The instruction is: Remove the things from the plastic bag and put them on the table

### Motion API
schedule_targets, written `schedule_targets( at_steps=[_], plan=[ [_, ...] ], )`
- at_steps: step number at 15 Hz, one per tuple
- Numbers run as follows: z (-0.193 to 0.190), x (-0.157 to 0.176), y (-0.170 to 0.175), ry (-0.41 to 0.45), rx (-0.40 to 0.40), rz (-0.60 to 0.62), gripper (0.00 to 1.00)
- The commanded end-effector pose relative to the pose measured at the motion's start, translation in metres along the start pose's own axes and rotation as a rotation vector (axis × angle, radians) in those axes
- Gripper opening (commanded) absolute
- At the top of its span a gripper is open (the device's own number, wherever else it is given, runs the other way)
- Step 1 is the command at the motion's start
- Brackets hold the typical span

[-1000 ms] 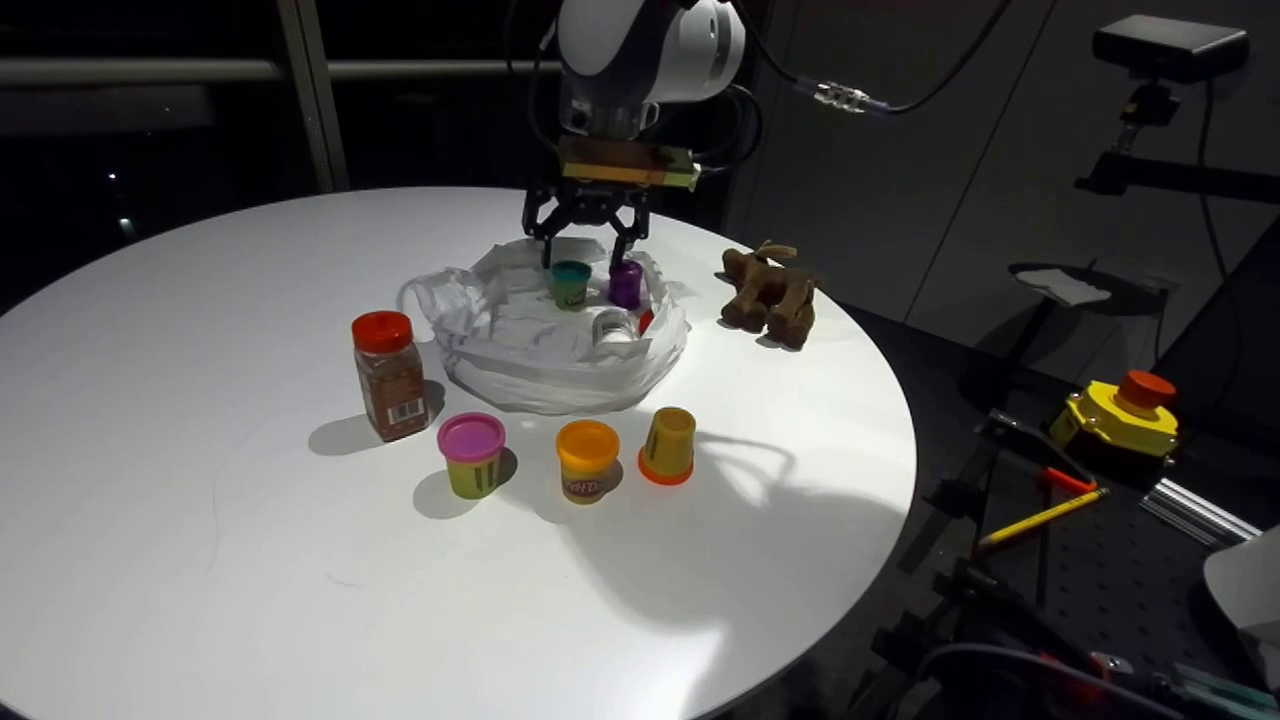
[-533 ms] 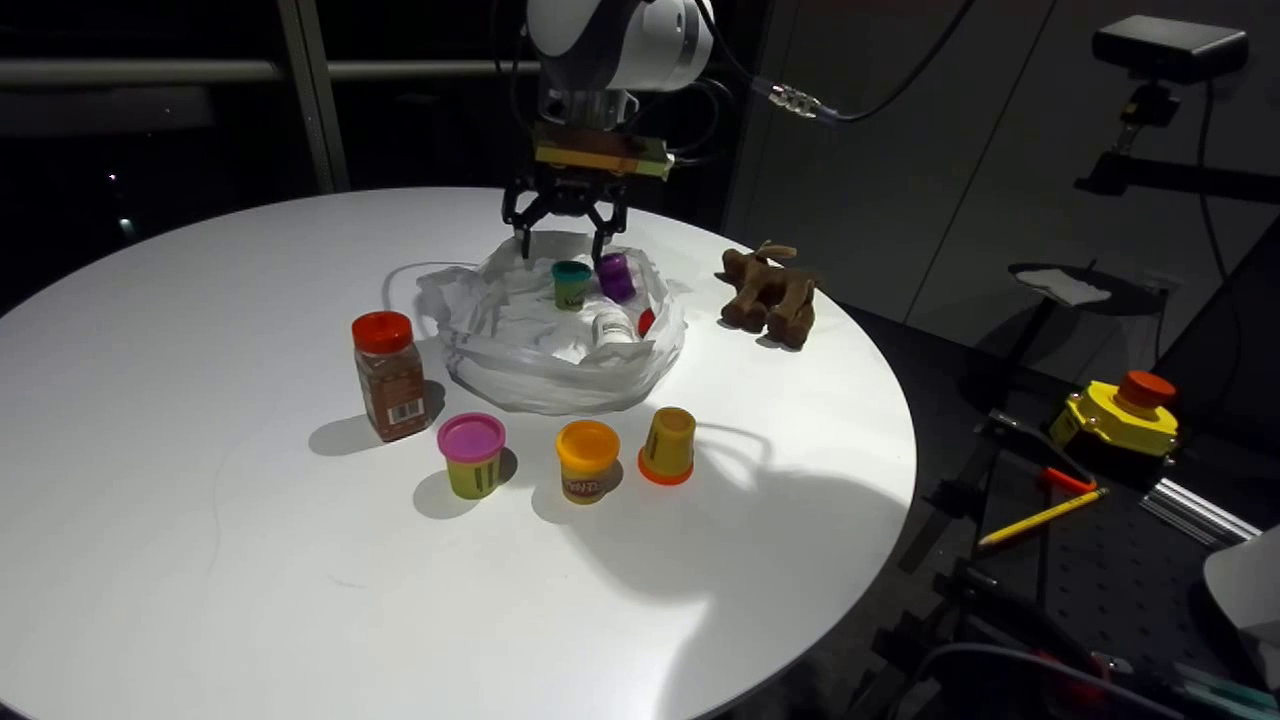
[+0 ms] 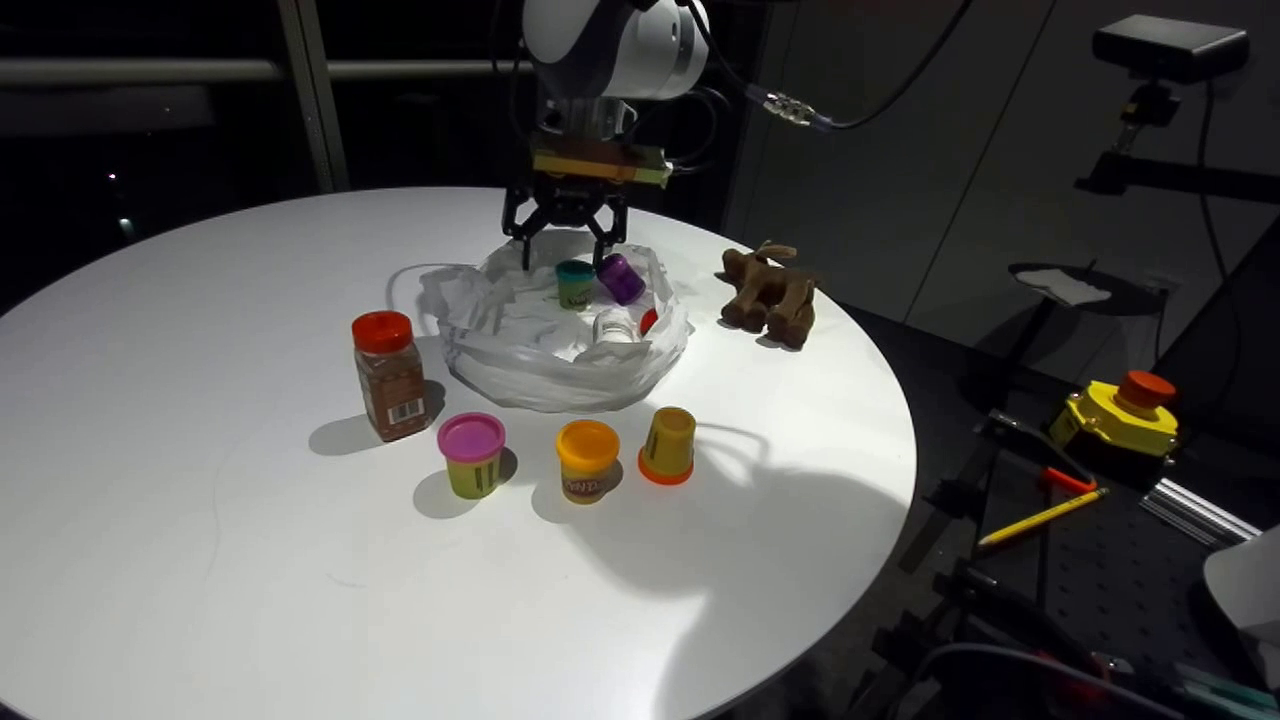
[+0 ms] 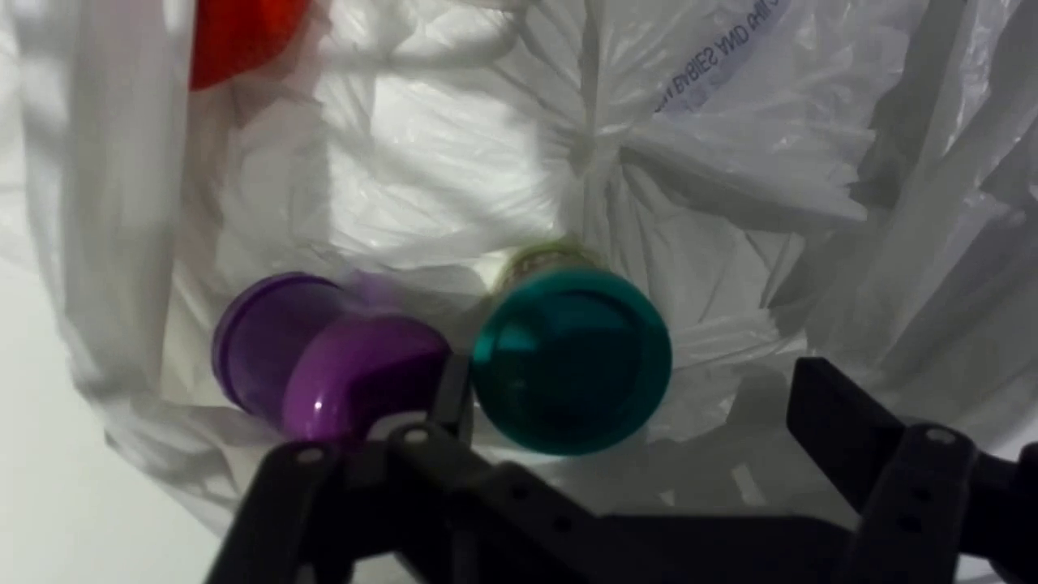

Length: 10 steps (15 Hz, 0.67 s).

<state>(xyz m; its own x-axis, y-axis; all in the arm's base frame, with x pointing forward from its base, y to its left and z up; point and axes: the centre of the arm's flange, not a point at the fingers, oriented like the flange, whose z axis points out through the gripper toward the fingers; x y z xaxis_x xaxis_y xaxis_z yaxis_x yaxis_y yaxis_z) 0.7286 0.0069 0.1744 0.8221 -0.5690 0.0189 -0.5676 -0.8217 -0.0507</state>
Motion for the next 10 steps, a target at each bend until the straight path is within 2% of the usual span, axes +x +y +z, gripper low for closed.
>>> schedule_targets(
  at_steps=[1, 2, 7, 8, 10],
  plan=[
    [-0.002, -0.006, 0.008, -0.023, 0.026, 0.031, 0.92],
    [-0.002, -0.005, 0.009, -0.021, 0.027, 0.036, 0.74],
    [-0.008, -0.002, 0.014, -0.003, 0.021, 0.044, 0.31],
    [-0.010, -0.002, 0.016, 0.000, 0.021, 0.049, 0.24],
    [-0.019, -0.005, 0.021, 0.010, 0.018, 0.054, 0.23]
  ],
)
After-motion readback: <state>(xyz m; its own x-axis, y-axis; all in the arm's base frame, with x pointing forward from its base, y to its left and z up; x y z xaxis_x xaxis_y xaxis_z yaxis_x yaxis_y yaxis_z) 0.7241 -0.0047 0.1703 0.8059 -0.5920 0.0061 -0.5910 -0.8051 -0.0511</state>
